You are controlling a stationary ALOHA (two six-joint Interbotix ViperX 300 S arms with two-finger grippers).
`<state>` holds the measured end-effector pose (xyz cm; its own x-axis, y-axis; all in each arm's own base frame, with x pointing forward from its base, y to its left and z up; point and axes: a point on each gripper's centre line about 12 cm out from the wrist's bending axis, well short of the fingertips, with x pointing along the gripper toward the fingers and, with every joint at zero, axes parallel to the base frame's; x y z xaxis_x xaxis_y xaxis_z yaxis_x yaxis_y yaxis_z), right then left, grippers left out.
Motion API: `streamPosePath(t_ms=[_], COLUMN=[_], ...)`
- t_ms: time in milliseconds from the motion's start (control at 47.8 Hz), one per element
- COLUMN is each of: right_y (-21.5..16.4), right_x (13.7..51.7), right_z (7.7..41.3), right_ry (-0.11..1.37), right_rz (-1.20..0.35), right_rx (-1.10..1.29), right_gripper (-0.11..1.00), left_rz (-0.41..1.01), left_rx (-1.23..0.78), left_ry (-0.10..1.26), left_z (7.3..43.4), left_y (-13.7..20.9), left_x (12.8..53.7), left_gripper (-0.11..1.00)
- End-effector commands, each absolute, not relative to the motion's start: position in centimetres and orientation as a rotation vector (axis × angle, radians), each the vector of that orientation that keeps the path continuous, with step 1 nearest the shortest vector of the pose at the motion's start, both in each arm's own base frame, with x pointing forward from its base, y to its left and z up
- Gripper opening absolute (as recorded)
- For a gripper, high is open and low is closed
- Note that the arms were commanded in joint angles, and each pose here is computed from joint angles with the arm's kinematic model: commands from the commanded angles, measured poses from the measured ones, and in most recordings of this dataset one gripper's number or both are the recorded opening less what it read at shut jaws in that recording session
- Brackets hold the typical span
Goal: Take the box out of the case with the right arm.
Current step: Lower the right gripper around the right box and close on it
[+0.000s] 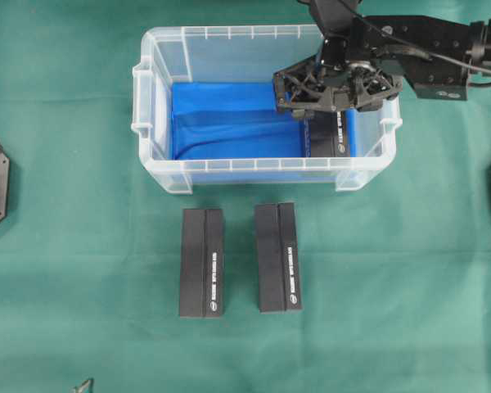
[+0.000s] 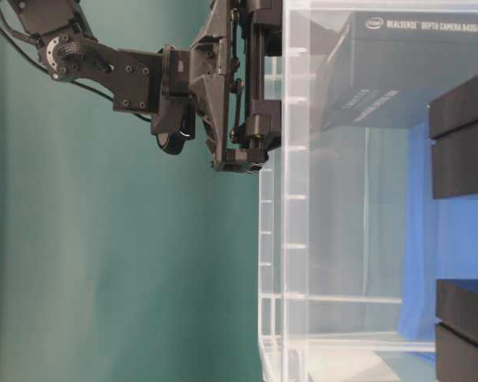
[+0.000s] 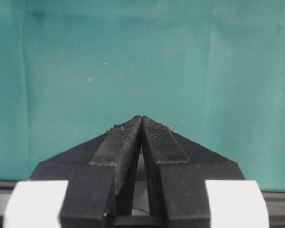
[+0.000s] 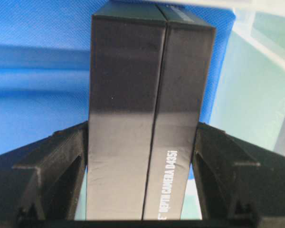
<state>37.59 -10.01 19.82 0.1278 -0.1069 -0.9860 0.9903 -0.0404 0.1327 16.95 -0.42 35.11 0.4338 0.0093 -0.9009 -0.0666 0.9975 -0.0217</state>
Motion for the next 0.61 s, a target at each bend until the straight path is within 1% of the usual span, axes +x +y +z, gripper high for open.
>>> streamPosePath(t_ms=[0,460,586], right_y=[-9.8,-9.8,-9.8], right_x=[37.7,38.0,38.1], right_z=[20.3,20.8,21.5], right_ry=[1.009,1.001,1.002], right_rz=[-1.190,-1.183,-1.187], right_rx=[1.230,1.232,1.232], right_gripper=[0.65,0.65,0.65], left_rz=[0.044,0.044,0.045], left_rx=[-0.054,-0.054,-0.053], left_ry=[1.100,1.098,1.098], left_z=[35.8,35.8,35.8], left_y=[-0.5,-0.5,-0.4], left_x=[17.1,17.1,17.1], left_gripper=[0.02,0.02,0.02])
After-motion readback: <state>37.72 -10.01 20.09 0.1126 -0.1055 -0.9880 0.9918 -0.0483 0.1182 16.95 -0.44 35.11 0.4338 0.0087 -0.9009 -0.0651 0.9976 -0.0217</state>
